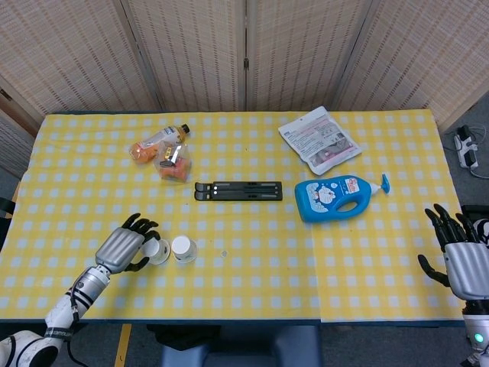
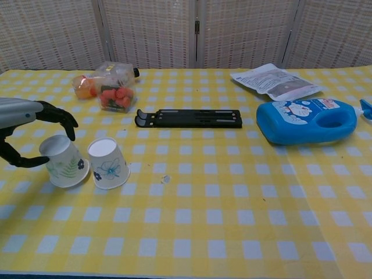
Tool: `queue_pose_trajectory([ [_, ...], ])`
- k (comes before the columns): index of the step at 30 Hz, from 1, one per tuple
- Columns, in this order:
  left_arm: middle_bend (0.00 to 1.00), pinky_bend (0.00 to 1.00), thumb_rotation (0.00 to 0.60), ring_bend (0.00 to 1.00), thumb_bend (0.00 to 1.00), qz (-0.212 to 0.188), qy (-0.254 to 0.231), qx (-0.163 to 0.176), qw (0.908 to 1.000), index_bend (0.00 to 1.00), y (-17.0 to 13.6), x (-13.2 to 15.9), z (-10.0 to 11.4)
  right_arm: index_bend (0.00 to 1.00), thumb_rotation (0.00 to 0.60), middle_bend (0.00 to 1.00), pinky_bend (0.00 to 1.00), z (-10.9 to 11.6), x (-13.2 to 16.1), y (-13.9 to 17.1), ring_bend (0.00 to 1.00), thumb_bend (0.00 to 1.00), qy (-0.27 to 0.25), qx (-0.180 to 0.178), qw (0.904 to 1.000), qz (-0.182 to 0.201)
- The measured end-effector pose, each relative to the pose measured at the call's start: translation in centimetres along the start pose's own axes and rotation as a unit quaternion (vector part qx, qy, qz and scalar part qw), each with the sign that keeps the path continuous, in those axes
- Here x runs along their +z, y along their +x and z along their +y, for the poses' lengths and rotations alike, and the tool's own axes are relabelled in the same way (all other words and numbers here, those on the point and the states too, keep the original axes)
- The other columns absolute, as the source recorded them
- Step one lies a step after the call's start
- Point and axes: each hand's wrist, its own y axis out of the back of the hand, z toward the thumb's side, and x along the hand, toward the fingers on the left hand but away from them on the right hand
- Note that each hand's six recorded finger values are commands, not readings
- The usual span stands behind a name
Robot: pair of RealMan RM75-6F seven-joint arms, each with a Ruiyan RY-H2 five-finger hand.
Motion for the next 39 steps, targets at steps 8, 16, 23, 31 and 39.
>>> queue_pose_trajectory([
  [8,0.2,0.06,0.6,0.14,0.48,-0.001,0.002,-0.002,1.0,0.37,0.4,0.3,-0.3,0.0,0.6,0.07,0.09,0.0,-0.2,0.1,0.17,0.35,-0.001,0.001,1.0,-0.002],
  [16,0.17,0.05,0.6,0.11,0.48,-0.001,-0.001,-0.004,1.0,0.28,0.4,0.4,-0.5,0.0,0.6,0.07,0.09,0.0,-0.3,0.1,0.17,0.35,-0.002,0.0,1.0,-0.003],
  [23,0.13,0.05,0.6,0.08,0.48,-0.003,-0.001,0.002,1.0,0.11,0.2,0.5,-0.2,0.0,0.6,0.07,0.09,0.0,-0.2,0.1,0.17,0.35,-0.002,-0.001,1.0,-0.003],
  [31,0.11,0.05,0.6,0.07,0.48,0.013,-0.019,0.041,0.9989,0.09,-0.7,-0.4,1.9,0.0,0.6,0.07,0.09,-0.1,-0.2,0.0,0.17,0.35,-0.011,0.003,0.9999,-0.002],
  [39,0.11,0.04,0.6,0.07,0.48,0.084,-0.043,0.126,0.9875,0.14,-3.5,-4.0,4.7,0.0,0.6,0.07,0.09,-0.5,-0.3,-0.3,0.18,0.35,-0.042,0.019,0.9989,0.001],
])
